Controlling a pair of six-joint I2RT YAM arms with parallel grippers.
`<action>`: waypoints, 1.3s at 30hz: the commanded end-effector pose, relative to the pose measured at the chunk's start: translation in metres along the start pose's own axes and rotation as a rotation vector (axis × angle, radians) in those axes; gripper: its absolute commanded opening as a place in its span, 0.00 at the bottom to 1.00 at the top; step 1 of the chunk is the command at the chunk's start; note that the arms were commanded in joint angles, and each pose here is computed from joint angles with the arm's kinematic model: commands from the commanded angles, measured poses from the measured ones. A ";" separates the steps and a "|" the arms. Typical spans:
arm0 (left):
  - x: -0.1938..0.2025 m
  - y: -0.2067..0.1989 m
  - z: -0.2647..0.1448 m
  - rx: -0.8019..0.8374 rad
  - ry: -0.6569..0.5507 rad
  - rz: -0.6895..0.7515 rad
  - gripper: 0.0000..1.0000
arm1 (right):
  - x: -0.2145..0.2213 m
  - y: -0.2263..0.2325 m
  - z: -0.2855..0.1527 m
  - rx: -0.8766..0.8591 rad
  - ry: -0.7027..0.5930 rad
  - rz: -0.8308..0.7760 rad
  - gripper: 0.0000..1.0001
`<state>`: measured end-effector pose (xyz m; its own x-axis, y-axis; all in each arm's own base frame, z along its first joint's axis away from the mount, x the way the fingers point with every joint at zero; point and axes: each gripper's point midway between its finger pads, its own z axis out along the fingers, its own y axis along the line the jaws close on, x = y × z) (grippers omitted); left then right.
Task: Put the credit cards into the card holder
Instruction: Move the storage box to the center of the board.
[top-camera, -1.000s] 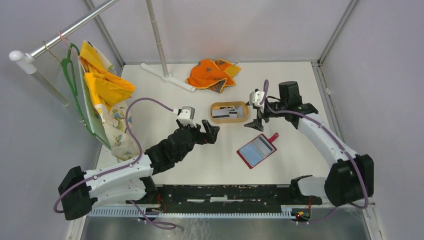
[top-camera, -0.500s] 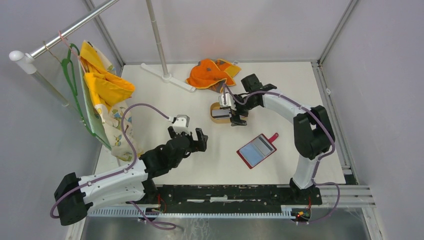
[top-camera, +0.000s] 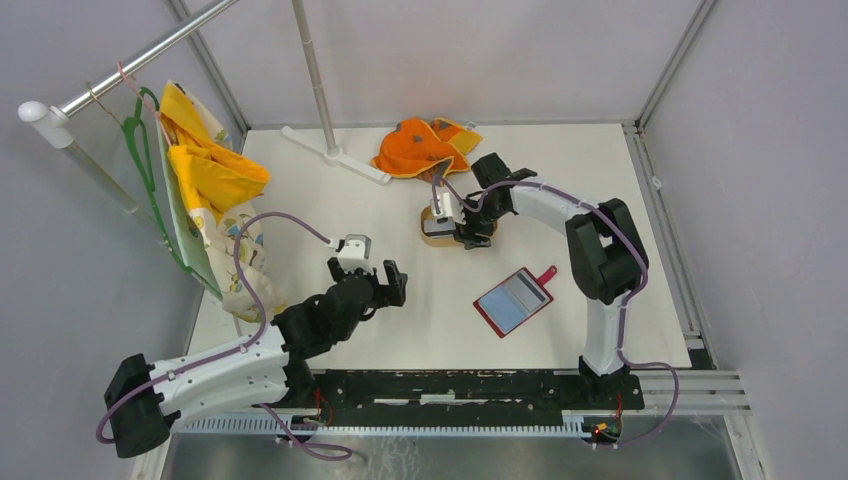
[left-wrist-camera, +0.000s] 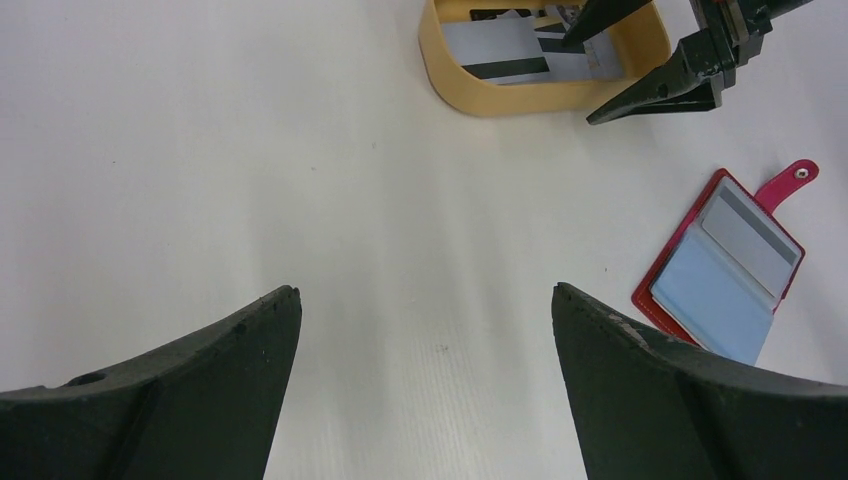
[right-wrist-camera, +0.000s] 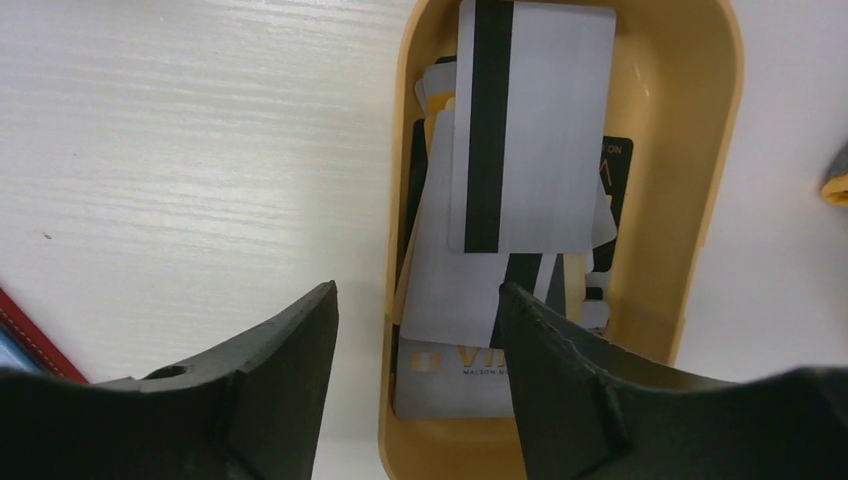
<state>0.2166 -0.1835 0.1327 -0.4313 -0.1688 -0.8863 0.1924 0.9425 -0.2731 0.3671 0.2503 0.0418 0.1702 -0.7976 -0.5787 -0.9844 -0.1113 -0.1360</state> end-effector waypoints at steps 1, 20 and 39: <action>-0.009 0.002 0.001 -0.018 -0.045 -0.036 1.00 | -0.005 0.014 0.002 -0.021 0.015 -0.008 0.62; 0.008 -0.025 0.008 0.112 -0.009 -0.107 0.98 | -0.047 0.182 -0.002 -0.326 -0.151 -0.147 0.52; 0.013 -0.063 0.028 0.243 0.095 0.290 0.65 | -0.056 0.152 -0.067 -0.062 -0.404 -0.118 0.57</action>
<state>0.2043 -0.2336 0.0957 -0.5130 -0.0014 -0.8584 0.4170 0.8736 -0.2506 0.1956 0.2386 0.0957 0.3038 -0.5499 -0.7780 -0.9401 -0.3056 -0.1510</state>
